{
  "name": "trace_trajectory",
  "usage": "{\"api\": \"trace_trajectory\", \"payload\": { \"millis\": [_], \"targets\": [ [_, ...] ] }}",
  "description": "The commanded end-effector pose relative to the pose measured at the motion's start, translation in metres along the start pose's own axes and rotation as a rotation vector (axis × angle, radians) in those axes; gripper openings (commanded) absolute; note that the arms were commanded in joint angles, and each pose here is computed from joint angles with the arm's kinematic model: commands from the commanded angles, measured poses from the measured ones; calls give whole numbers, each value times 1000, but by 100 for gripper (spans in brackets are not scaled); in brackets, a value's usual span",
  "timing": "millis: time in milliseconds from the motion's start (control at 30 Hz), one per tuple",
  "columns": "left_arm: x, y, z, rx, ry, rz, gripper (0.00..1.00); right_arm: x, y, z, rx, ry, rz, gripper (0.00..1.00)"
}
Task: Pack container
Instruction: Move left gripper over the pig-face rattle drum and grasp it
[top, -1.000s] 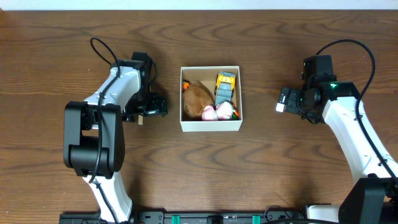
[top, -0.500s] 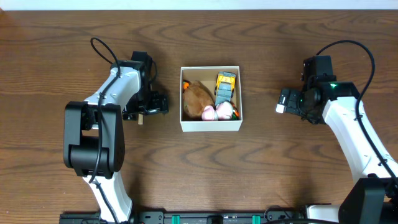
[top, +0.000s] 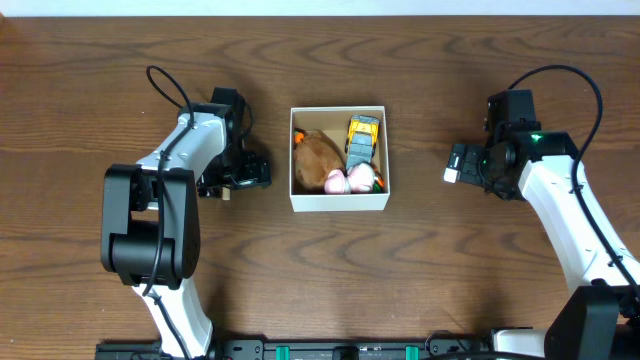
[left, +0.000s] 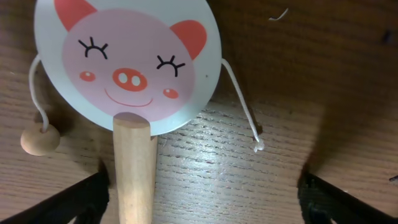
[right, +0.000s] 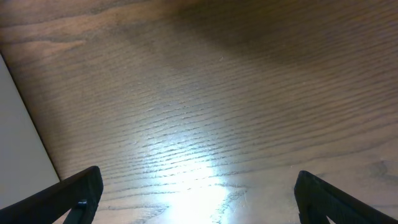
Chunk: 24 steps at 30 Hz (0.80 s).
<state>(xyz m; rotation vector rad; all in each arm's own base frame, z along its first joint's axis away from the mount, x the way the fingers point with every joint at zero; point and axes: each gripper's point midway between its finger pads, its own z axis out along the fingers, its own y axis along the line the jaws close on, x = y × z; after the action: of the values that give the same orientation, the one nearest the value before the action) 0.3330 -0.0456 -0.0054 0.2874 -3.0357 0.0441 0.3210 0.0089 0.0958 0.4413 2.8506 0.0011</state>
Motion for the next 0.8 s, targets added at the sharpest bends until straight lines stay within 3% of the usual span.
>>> {"api": "trace_trajectory", "payload": {
  "millis": [0,200,433,767],
  "targets": [
    [5,5,11,-10,20,7,87,0,-3,1,7,2,-4,99],
    [0,3,11,-5,0,8,66,0,-3,1,8,4,-11,99],
    [-4,6,11,-1,-12,-3,50,0,-3,1,8,4,-11,99],
    [-8,15,10,4,-19,-32,48,0,-3,1,8,4,-15,99]
  ]
}}
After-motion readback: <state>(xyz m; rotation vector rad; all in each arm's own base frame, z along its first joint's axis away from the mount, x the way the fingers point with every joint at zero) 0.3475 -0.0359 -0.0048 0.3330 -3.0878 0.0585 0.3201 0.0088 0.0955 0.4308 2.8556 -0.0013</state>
